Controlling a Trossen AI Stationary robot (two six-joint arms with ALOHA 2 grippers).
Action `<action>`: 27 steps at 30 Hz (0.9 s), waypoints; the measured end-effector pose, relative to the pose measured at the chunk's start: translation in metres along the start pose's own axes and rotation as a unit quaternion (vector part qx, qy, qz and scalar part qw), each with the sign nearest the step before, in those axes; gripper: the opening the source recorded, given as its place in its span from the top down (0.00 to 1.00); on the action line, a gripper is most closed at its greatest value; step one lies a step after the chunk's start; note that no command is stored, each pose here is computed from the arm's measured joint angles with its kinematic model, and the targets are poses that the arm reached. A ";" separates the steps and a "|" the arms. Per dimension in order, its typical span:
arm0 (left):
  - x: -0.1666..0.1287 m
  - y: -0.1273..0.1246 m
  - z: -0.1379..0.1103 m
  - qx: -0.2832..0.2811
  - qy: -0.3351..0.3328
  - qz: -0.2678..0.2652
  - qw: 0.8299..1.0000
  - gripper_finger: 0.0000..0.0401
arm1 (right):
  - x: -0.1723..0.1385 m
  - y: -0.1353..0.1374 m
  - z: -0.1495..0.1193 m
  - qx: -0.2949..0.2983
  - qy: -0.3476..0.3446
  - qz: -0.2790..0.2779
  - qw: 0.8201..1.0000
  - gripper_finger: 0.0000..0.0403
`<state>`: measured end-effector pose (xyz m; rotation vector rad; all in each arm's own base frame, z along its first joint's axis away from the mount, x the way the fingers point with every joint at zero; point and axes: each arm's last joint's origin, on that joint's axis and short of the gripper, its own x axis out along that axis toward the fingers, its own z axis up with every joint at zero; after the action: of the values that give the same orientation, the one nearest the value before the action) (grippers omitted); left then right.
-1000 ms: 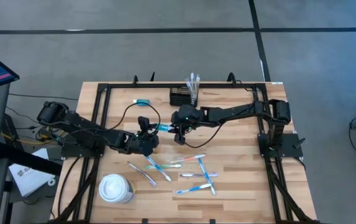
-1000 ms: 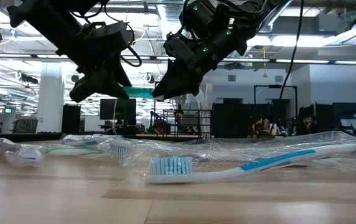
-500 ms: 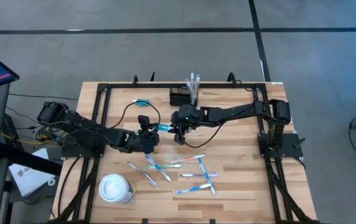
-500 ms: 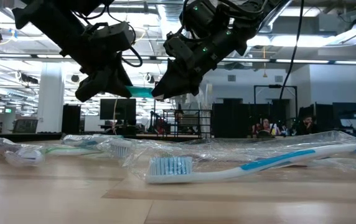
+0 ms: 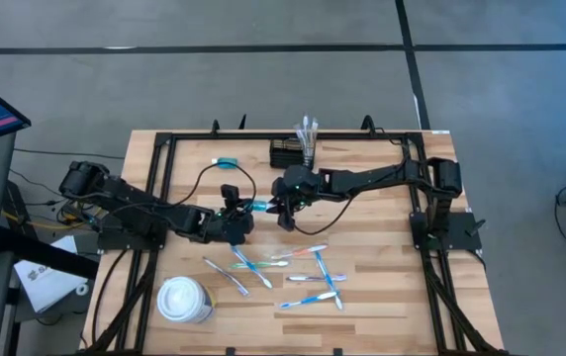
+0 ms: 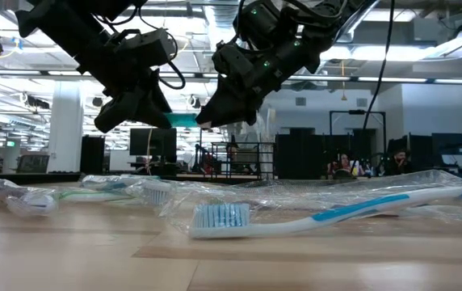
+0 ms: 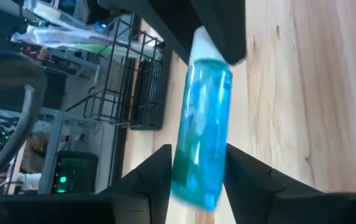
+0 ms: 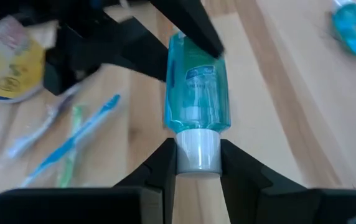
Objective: Pick & Place toothbrushing station
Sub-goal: Put the bottom blue mouthwash into the mesh organizer
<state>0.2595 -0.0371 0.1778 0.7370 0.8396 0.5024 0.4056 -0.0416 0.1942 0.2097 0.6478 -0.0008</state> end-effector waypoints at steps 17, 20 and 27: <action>0.001 0.001 -0.001 0.003 0.005 0.007 1.000 0.81 | 0.000 0.001 0.002 0.001 -0.006 0.017 1.000 0.79; 0.001 0.001 -0.001 0.003 0.005 0.007 1.000 0.82 | 0.000 0.001 0.002 0.001 -0.006 0.017 1.000 0.78; 0.001 0.000 0.001 -0.018 -0.003 -0.001 1.000 0.82 | 0.000 0.001 0.000 -0.038 0.002 0.015 0.999 0.69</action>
<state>0.2608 -0.0365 0.1780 0.7048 0.8242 0.5114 0.4055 -0.0408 0.1947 0.1463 0.6483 0.0537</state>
